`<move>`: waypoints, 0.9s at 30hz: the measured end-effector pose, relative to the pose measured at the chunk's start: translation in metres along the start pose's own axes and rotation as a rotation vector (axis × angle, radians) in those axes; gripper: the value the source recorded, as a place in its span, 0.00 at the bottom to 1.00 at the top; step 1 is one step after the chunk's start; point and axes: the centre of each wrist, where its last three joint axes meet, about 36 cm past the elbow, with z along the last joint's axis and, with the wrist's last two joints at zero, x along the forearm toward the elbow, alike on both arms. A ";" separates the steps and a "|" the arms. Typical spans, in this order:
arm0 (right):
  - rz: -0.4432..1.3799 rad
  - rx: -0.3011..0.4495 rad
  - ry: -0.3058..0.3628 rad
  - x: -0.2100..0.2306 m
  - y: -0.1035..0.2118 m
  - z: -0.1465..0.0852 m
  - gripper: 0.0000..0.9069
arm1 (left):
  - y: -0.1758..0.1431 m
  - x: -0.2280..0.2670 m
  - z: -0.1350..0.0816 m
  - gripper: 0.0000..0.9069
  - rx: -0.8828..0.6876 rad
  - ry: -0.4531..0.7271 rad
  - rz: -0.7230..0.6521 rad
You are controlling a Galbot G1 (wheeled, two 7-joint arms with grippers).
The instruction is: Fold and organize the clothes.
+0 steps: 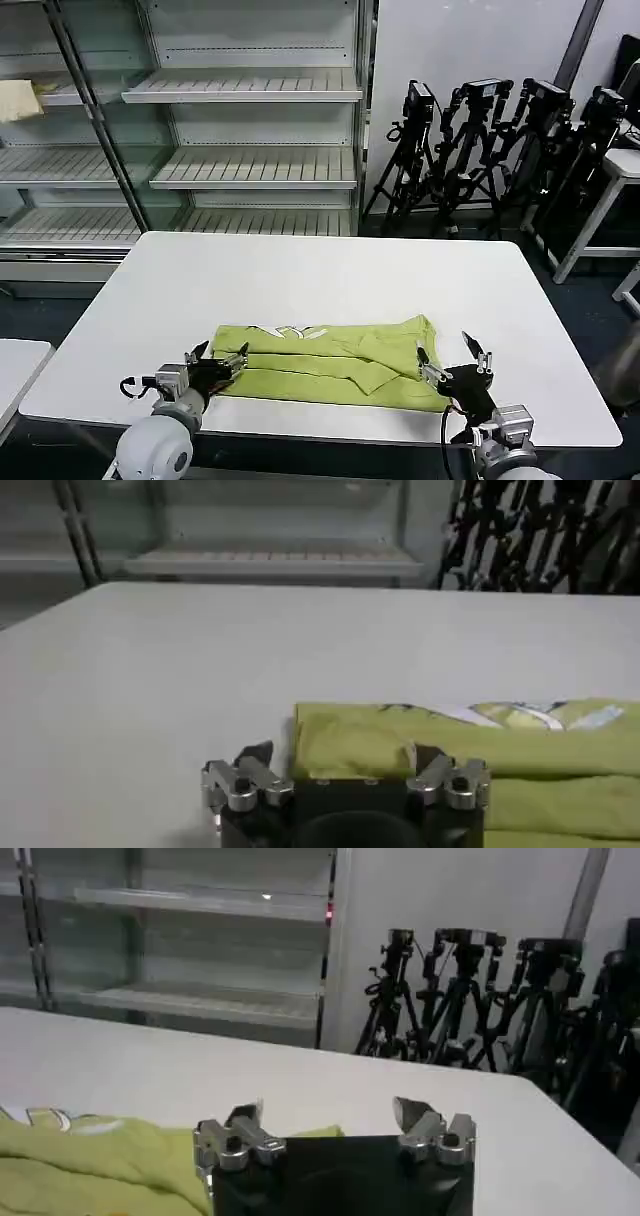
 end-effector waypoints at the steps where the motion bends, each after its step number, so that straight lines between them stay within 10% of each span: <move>1: 0.001 0.000 -0.001 0.001 0.000 0.000 1.00 | -0.001 -0.001 0.000 0.02 0.003 0.002 -0.005; 27: 0.005 0.006 -0.021 0.006 -0.002 0.003 1.00 | -0.017 -0.002 0.007 0.01 -0.031 0.008 -0.032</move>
